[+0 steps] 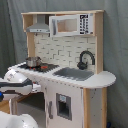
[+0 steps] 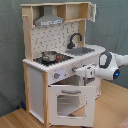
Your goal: Play with the kitchen
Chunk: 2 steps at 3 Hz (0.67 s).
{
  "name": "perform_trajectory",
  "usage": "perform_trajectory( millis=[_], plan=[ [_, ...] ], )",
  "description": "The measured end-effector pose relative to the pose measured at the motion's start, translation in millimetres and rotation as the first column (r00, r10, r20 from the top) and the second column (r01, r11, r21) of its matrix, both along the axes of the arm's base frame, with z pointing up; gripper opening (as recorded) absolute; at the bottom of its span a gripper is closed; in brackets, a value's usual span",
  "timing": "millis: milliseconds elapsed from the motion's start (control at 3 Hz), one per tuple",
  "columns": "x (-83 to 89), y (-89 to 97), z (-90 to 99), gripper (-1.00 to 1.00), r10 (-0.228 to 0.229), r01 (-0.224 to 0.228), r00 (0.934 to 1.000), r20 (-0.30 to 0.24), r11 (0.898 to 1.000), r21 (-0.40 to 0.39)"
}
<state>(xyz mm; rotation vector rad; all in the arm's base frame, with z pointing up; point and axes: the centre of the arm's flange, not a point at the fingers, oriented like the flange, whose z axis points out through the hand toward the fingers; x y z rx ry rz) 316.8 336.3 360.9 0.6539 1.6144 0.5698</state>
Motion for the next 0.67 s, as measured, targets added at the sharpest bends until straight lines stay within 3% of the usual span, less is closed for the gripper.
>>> perform_trajectory(
  millis=[667],
  plan=[
    [31.0,13.2,-13.8,1.0,-0.007,0.007,1.0,0.001,1.0,-0.021]
  ],
)
